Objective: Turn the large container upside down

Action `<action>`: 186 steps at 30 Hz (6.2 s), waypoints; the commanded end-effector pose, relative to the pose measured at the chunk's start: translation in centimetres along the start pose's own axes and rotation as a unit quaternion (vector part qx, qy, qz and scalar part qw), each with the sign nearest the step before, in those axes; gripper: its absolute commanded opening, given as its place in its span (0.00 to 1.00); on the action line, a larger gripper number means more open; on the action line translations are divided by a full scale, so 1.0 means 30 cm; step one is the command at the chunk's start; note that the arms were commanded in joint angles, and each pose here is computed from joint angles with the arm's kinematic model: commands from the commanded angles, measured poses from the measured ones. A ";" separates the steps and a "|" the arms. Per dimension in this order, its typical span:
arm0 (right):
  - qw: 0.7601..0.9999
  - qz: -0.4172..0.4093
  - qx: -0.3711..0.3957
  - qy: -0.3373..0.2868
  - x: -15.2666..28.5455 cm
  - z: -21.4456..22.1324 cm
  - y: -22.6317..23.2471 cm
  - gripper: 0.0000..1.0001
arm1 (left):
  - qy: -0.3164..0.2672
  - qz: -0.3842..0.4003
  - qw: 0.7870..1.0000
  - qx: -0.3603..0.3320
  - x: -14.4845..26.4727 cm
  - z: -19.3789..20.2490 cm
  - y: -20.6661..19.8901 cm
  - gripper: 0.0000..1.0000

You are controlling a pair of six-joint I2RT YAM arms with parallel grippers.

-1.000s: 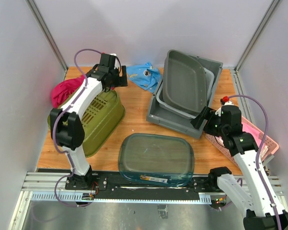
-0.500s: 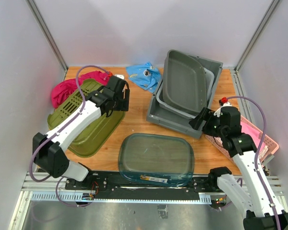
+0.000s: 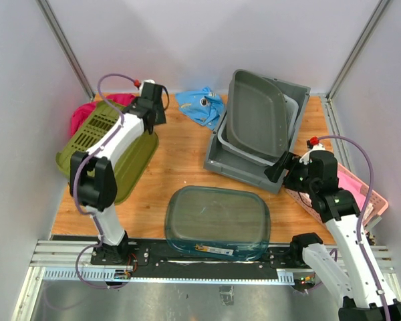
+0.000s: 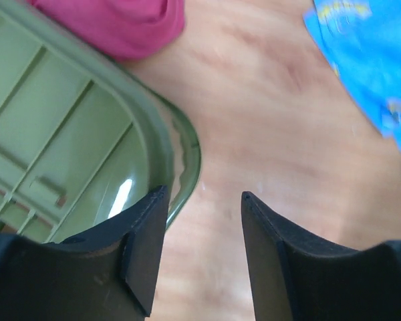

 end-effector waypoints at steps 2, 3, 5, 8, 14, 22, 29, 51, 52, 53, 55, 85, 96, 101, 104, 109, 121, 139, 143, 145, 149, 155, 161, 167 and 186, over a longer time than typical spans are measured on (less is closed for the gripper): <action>1.000 0.015 0.024 -0.006 0.035 -0.015 -0.005 0.81 | -0.018 -0.024 0.999 0.038 -0.242 -0.186 0.054 0.56; 1.000 0.017 0.025 -0.007 0.039 -0.016 -0.007 0.81 | -0.024 -0.024 0.999 0.035 -0.269 -0.224 0.036 0.60; 0.999 0.019 0.028 -0.009 0.042 -0.021 -0.009 0.81 | -0.028 -0.010 0.999 0.031 -0.307 -0.283 -0.013 0.69; 0.999 0.020 0.028 -0.006 0.044 -0.020 -0.009 0.81 | -0.036 0.055 0.997 0.044 -0.271 -0.373 -0.114 0.83; 0.999 0.032 0.024 -0.005 0.026 -0.013 -0.027 0.81 | -0.065 0.118 0.990 0.040 0.037 -0.408 -0.198 0.92; 0.999 0.024 0.030 0.014 -0.035 -0.009 -0.022 0.81 | -0.053 0.020 0.996 0.071 0.399 -0.116 0.131 0.98; 0.999 -0.005 0.029 0.030 -0.096 -0.006 0.005 0.82 | -0.019 -0.097 0.974 0.202 0.636 0.135 0.477 0.99; 0.998 -0.020 0.046 0.043 -0.066 0.012 0.020 0.82 | -0.037 -0.197 0.899 0.388 0.536 0.226 0.880 0.99; 0.998 -0.019 0.047 0.044 -0.066 0.015 0.018 0.82 | -0.042 -0.190 0.901 0.388 0.528 0.217 0.878 0.99; 0.998 -0.019 0.046 0.045 -0.066 0.016 0.017 0.82 | -0.046 -0.184 0.902 0.388 0.519 0.209 0.877 0.99; 0.998 -0.019 0.045 0.046 -0.067 0.019 0.018 0.82 | -0.047 -0.171 0.906 0.385 0.497 0.203 0.870 0.99; 0.999 -0.018 0.030 0.028 -0.042 0.006 0.023 0.82 | 0.036 0.201 0.949 0.241 0.175 0.088 0.309 0.99; 0.999 0.000 0.036 0.022 -0.007 0.003 0.007 0.82 | 0.007 0.156 0.966 0.205 0.009 -0.069 0.328 0.99; 0.999 0.002 0.034 0.021 -0.007 0.001 0.004 0.82 | 0.000 0.149 0.970 0.192 -0.003 -0.118 0.329 0.99; 0.999 0.006 0.034 0.021 -0.009 0.001 0.000 0.82 | -0.007 0.160 0.970 0.185 0.038 -0.138 0.316 0.99; 0.999 0.007 0.030 0.025 -0.017 0.002 0.000 0.82 | -0.022 0.163 0.979 0.118 0.167 -0.145 0.217 0.99; 0.999 0.000 0.024 0.036 -0.041 -0.001 0.011 0.84 | -0.016 0.171 0.985 0.033 0.204 -0.153 -0.019 0.99; 0.999 0.029 0.020 0.031 -0.012 -0.026 -0.006 0.83 | -0.011 0.037 0.999 -0.006 -0.394 -0.253 -0.151 0.99; 0.999 0.026 0.012 0.038 -0.025 -0.018 -0.003 0.82 | -0.024 0.025 0.999 0.029 -0.450 -0.289 -0.081 0.99; 0.999 0.023 0.009 0.038 -0.025 -0.021 0.004 0.82 | -0.039 0.010 0.998 0.049 -0.476 -0.331 -0.038 0.99; 0.999 0.022 0.008 0.029 -0.011 -0.025 0.004 0.82 | -0.035 0.037 0.998 0.045 -0.490 -0.355 -0.059 0.99; 0.999 0.023 0.004 0.030 -0.009 -0.018 0.003 0.82 | -0.044 0.126 0.991 0.008 -0.272 -0.384 -0.249 0.99; 0.999 0.027 0.007 0.019 0.012 -0.023 -0.002 0.82 | -0.058 0.181 0.981 -0.031 0.099 -0.316 -0.357 0.99; 0.999 0.005 0.010 0.051 0.008 0.076 -0.009 0.82 | -0.037 0.211 0.976 -0.047 0.370 -0.137 -0.274 0.99; 0.952 -0.169 -0.128 0.223 0.059 0.539 0.078 0.83 | 0.000 0.199 0.979 0.034 0.634 -0.004 -0.033 0.99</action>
Point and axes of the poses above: each gripper's point midway between its finger pads, its own x axis back along the fingers, its own y axis along the line the jaws close on, z = x × y, the point moved 1 cm from there along x, back along the fingers, and after that the axes turned 8 degrees about x, right-handed, at the moved point
